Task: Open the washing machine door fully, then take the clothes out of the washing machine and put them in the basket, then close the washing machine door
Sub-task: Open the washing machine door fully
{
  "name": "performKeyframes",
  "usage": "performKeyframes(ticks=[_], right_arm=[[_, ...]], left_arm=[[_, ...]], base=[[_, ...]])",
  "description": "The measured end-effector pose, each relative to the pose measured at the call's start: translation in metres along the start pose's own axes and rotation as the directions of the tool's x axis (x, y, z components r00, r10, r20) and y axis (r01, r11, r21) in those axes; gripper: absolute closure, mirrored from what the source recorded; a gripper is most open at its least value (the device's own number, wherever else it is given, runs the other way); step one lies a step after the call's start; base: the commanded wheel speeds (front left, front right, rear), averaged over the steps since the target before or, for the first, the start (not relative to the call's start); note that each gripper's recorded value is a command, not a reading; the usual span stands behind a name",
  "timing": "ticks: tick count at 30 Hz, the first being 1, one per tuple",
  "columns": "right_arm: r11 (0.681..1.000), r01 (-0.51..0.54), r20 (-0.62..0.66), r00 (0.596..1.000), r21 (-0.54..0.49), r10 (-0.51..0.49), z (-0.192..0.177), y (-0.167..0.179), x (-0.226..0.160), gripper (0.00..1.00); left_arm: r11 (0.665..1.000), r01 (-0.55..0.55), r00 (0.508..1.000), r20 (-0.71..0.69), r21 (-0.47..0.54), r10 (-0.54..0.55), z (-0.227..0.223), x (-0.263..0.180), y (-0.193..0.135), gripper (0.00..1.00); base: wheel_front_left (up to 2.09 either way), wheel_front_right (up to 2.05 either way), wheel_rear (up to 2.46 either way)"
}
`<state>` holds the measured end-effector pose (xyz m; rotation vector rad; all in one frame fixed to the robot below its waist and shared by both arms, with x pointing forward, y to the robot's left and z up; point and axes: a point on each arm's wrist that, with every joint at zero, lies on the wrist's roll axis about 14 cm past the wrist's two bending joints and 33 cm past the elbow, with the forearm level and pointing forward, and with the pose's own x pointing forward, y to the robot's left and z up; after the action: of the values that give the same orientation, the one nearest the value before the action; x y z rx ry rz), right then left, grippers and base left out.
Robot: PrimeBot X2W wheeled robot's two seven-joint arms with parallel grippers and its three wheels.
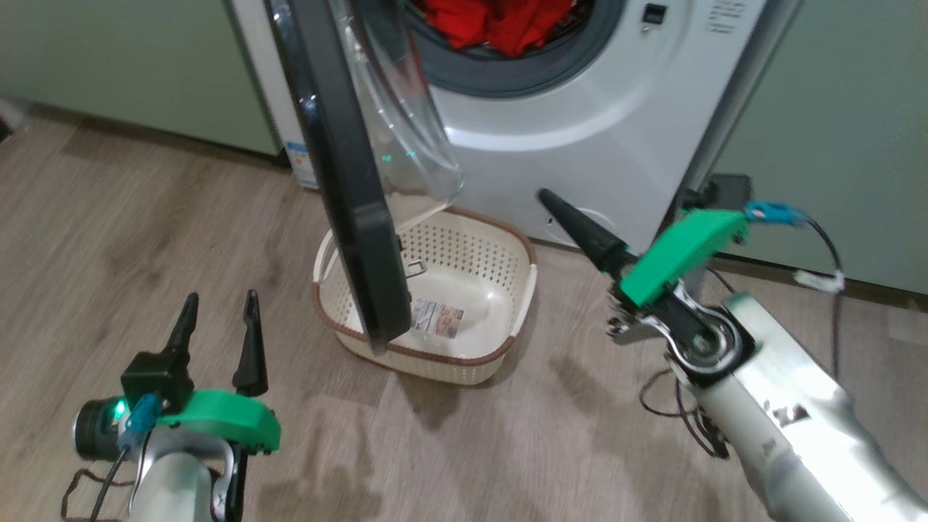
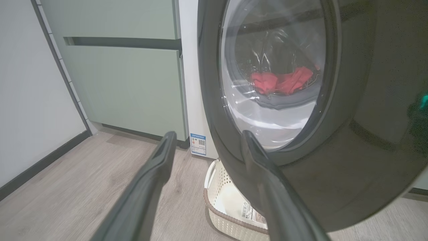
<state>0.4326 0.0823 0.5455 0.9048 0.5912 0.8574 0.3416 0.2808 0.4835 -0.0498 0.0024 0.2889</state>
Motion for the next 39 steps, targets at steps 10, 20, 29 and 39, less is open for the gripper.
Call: performKeyframes(ticks=[10,20,29,39], right_arm=[[0.941,0.258,0.41,0.9,-0.218,-0.151,0.048,-0.056,-0.073,0.0],[0.726,0.521,0.642,0.753,-0.449,-0.143,0.101,-0.066,-0.153,0.0],[0.62,0.642,0.672,0.701,-0.451,-0.237,0.055,-0.092,-0.187,0.0],[0.557,0.666,0.654,0.709,-0.496,-0.265,0.045,-0.1,-0.192,0.0]], left_arm=[[0.999,0.032,0.999,-0.003,0.006,-0.032,-0.003,0.0,-0.004,0.0],[0.999,0.051,0.998,0.033,0.005,-0.051,0.009,0.005,-0.012,0.0],[0.999,0.047,0.998,0.038,-0.003,-0.046,0.01,0.004,-0.009,0.0],[0.999,0.044,0.999,0.016,0.003,-0.044,0.003,0.001,-0.008,0.0]], base=[[0.0,0.0,0.0],[0.0,0.0,0.0],[0.0,0.0,0.0],[0.0,0.0,0.0]])
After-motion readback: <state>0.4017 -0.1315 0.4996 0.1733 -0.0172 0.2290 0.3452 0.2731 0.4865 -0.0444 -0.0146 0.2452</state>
